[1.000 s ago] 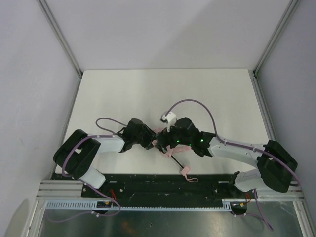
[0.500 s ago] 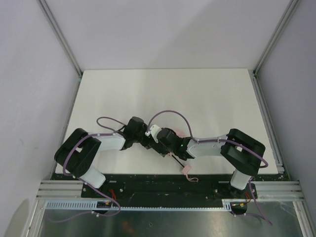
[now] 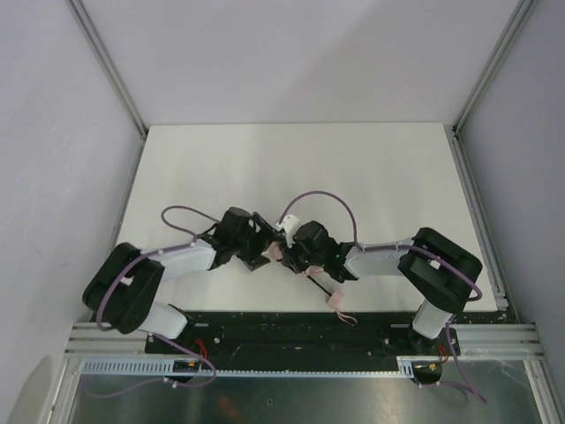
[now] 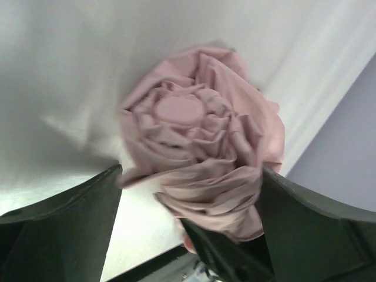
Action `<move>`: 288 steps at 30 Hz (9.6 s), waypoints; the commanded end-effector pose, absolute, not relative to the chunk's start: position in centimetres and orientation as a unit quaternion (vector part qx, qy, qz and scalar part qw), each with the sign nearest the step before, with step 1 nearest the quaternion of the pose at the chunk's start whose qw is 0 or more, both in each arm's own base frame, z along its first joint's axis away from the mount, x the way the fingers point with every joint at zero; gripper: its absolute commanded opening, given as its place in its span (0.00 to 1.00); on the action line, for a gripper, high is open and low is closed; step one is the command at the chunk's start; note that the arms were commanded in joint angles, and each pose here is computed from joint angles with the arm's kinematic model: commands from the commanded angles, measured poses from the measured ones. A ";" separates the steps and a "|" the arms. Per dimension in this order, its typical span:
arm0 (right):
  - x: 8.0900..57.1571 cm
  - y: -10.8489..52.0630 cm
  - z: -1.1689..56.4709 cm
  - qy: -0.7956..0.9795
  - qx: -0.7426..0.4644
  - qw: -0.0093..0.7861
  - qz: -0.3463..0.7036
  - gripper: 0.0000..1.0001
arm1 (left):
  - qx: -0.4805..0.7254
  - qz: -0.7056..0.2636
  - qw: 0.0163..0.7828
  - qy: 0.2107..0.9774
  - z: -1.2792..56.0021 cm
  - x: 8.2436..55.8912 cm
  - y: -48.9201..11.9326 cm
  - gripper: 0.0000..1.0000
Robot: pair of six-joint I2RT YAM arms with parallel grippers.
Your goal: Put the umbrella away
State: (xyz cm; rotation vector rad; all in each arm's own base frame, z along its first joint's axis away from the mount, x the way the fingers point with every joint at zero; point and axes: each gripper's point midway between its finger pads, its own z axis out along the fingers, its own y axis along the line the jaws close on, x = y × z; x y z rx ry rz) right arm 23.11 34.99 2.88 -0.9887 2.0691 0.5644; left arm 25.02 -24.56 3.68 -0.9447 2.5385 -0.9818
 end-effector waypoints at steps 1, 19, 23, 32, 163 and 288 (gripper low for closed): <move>20.1 33.0 0.1 0.848 -0.340 0.277 0.298 0.00 | -0.321 -0.275 0.165 0.891 2.3 24.1 -20.4 0.97; 20.3 33.6 2.4 0.805 -0.196 0.157 0.538 0.00 | -0.304 -0.323 0.128 0.887 0.3 23.0 -24.5 0.98; 20.1 33.8 3.2 0.784 -0.180 0.128 0.580 0.00 | -0.310 -0.285 0.117 0.899 -2.4 21.9 -23.4 0.91; 19.0 33.8 4.6 0.758 -0.198 0.102 0.614 0.00 | -0.304 -0.248 0.128 0.911 -5.6 22.2 -22.5 0.52; 23.6 30.9 31.7 0.575 0.220 0.015 0.788 0.67 | 0.070 -0.795 0.527 0.292 48.7 23.9 -23.9 0.00; 22.6 27.3 43.1 0.435 -0.224 0.523 0.698 0.00 | -0.106 -0.622 0.213 0.746 17.7 21.8 -29.0 0.00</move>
